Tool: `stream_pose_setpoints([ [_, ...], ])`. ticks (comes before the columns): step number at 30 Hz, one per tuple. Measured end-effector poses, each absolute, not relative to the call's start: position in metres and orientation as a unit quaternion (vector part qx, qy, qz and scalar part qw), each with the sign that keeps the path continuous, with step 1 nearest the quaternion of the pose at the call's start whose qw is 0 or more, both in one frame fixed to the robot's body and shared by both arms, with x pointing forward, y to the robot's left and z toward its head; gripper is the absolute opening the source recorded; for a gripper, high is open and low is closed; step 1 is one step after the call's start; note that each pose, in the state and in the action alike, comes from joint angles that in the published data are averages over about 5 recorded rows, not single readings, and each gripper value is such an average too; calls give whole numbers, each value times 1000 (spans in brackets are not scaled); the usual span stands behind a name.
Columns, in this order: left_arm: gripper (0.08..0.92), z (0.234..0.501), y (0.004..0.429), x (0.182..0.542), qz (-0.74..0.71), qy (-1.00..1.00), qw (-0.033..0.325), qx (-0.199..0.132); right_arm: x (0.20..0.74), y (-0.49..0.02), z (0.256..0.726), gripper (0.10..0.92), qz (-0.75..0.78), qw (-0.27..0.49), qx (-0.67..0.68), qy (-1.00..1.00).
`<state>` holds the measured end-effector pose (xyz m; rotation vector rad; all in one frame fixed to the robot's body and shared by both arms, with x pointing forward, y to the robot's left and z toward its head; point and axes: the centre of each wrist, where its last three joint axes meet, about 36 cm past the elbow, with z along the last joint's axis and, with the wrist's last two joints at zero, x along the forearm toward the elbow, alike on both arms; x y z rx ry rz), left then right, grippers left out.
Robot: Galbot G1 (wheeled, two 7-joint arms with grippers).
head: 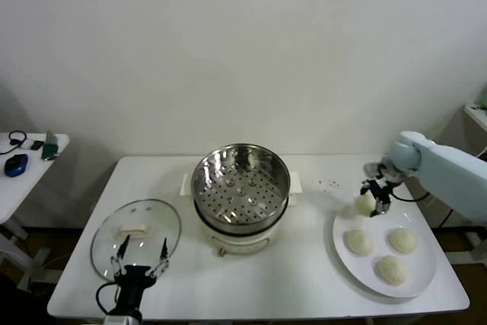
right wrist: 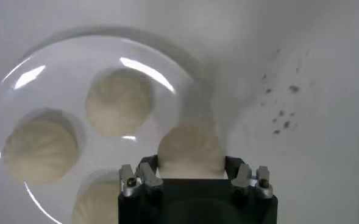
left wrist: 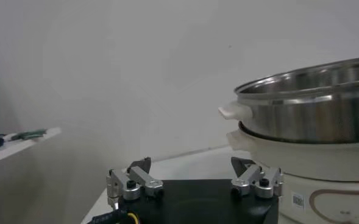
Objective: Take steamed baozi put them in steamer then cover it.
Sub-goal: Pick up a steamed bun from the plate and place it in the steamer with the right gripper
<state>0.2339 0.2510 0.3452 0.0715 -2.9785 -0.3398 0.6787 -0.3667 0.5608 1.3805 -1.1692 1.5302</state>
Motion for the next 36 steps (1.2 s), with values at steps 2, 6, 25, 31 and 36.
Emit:
stream_pose_setpoints([
  [2, 823, 346, 251, 233, -113, -991, 72, 23, 684, -348, 584, 712, 619, 352, 547, -441],
  [6, 823, 347, 250, 232, -111, -991, 72, 20, 692, -302, 629, 712, 666, 297, 558, -397],
  [25, 823, 348, 255, 238, -114, -991, 67, 13, 676, -74, 689, 712, 791, 91, 588, -142],
  [31, 823, 350, 257, 240, -119, -991, 66, 10, 670, -27, 668, 712, 798, 56, 593, -85],
  [36, 823, 351, 258, 239, -120, -990, 66, 9, 669, -2, 645, 712, 802, 35, 595, -50],
])
